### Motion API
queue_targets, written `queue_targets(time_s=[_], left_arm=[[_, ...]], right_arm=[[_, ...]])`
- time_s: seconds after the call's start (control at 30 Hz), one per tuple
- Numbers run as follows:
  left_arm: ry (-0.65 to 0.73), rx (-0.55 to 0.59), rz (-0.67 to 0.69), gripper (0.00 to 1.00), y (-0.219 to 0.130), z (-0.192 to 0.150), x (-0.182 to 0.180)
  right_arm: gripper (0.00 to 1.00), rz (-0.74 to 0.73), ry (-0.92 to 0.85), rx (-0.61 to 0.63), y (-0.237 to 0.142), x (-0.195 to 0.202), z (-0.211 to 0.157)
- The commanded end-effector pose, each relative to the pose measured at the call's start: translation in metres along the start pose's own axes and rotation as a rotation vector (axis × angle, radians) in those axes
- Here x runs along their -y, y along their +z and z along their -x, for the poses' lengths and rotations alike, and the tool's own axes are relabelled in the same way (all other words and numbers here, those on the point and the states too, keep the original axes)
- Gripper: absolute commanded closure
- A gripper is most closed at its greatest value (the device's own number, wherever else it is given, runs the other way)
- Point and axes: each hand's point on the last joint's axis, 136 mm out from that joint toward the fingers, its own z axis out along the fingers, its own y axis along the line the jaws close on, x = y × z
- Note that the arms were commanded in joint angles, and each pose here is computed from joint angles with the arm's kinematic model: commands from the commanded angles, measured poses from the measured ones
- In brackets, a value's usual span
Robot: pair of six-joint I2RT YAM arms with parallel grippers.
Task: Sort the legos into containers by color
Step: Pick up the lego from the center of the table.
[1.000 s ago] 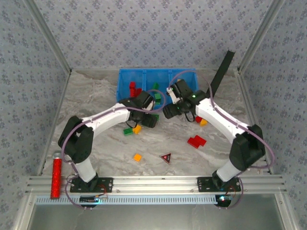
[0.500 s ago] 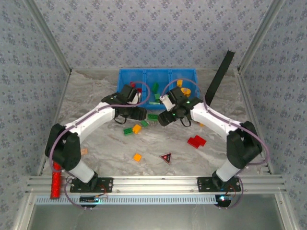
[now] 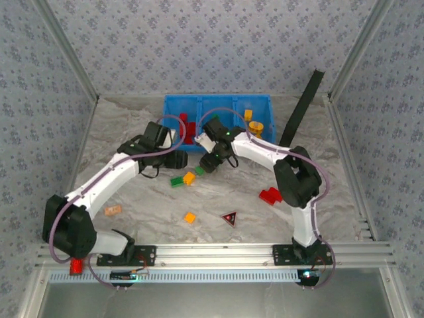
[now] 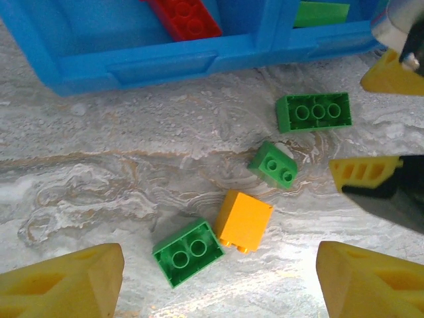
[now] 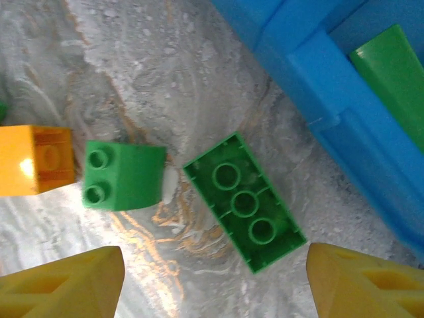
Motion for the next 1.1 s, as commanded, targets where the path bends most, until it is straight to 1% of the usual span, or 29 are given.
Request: queue_targets(time_s=[0.0, 0.1, 0.2, 0.33, 0.5, 0.53, 0.6, 0.7, 0.8, 0.9, 1.07], left_arm=[[-0.022, 0.001, -0.018, 0.23, -0.009, -0.007, -0.003], [-0.030, 0.000, -0.017, 0.23, -0.010, -0.010, -0.005], [-0.036, -0.004, -0.014, 0.23, -0.011, -0.013, -0.008], [-0.041, 0.003, -0.010, 0.23, -0.015, -0.013, -0.012], [-0.047, 0.003, -0.008, 0.22, -0.016, -0.013, -0.014], [-0.047, 0.001, -0.009, 0.22, -0.016, -0.013, -0.014], [-0.048, 0.002, -0.009, 0.22, -0.016, -0.013, -0.014], [-0.051, 0.005, -0.011, 0.22, -0.016, -0.012, -0.014], [-0.052, 0.005, -0.010, 0.22, -0.015, -0.012, -0.015], [-0.055, 0.004, -0.010, 0.22, -0.015, -0.013, -0.015], [-0.054, -0.001, -0.010, 0.22, -0.013, -0.015, -0.016]], right_arm=[[0.26, -0.013, -0.038, -0.060, 0.004, 0.010, -0.005], [0.26, 0.004, -0.050, -0.085, 0.013, 0.009, -0.006], [0.31, 0.017, -0.061, -0.114, 0.021, 0.008, -0.010], [0.34, 0.021, -0.071, -0.137, 0.029, 0.006, -0.015], [0.34, 0.019, -0.075, -0.153, 0.038, 0.008, -0.019], [0.35, 0.019, -0.076, -0.156, 0.040, 0.008, -0.020], [0.43, 0.021, -0.076, -0.164, 0.042, 0.009, -0.021], [0.50, 0.038, -0.077, -0.176, 0.044, 0.005, -0.025], [0.52, 0.052, -0.080, -0.193, 0.044, 0.003, -0.031], [0.60, 0.046, -0.083, -0.198, 0.041, 0.004, -0.035], [0.65, 0.048, -0.037, -0.178, 0.019, 0.008, -0.036]])
